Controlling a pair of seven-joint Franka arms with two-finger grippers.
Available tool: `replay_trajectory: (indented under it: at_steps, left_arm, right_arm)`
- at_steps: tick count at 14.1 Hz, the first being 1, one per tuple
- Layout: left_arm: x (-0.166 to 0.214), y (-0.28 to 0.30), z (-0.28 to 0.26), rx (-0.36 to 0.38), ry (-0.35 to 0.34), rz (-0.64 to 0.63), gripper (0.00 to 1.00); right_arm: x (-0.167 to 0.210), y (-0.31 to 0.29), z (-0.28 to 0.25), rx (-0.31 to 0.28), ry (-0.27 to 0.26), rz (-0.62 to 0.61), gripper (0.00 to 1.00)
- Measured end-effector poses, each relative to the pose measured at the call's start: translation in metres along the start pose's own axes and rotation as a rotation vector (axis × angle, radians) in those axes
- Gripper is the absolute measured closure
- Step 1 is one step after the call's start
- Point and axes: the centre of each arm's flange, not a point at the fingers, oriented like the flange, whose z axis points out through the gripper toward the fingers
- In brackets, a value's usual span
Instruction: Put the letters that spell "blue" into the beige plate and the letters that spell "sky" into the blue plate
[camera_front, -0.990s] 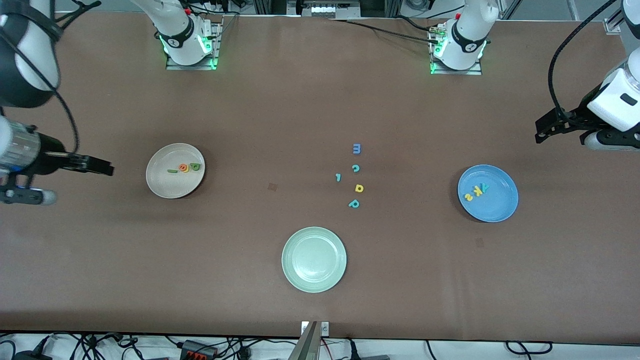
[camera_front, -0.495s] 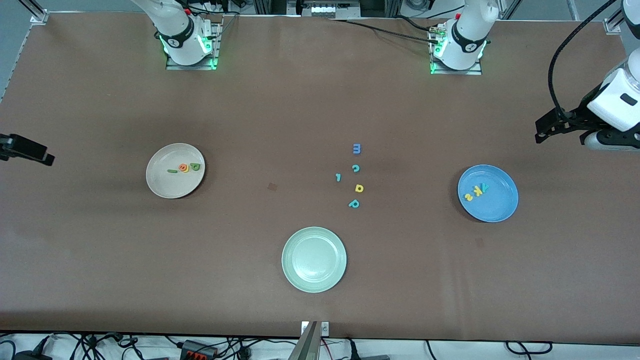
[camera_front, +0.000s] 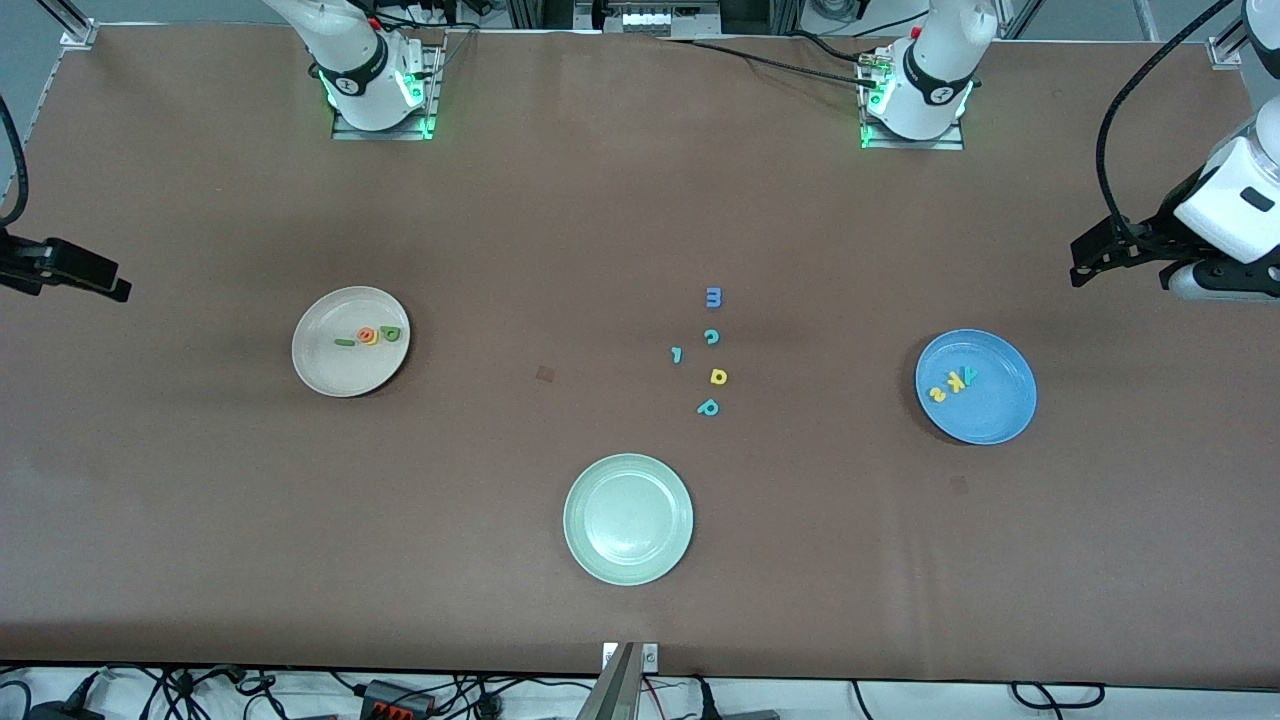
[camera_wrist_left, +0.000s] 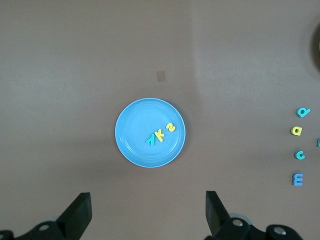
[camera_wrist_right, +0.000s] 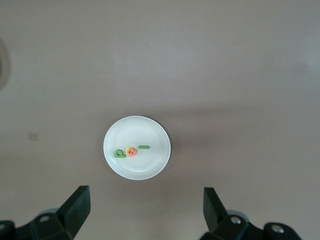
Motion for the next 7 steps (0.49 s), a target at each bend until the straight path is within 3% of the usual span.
replay_trajectory:
  at_steps: [2,7]
  left_arm:
    - [0.0,0.0,0.0,0.0,0.0,0.0,0.0]
    - [0.0,0.0,0.0,0.0,0.0,0.0,0.0]
  right_arm:
    - [-0.019,0.0,0.004,-0.026,0.007,-0.013,0.0]
    - [-0.046,-0.005,0.007,-0.023,0.024,-0.026,0.0]
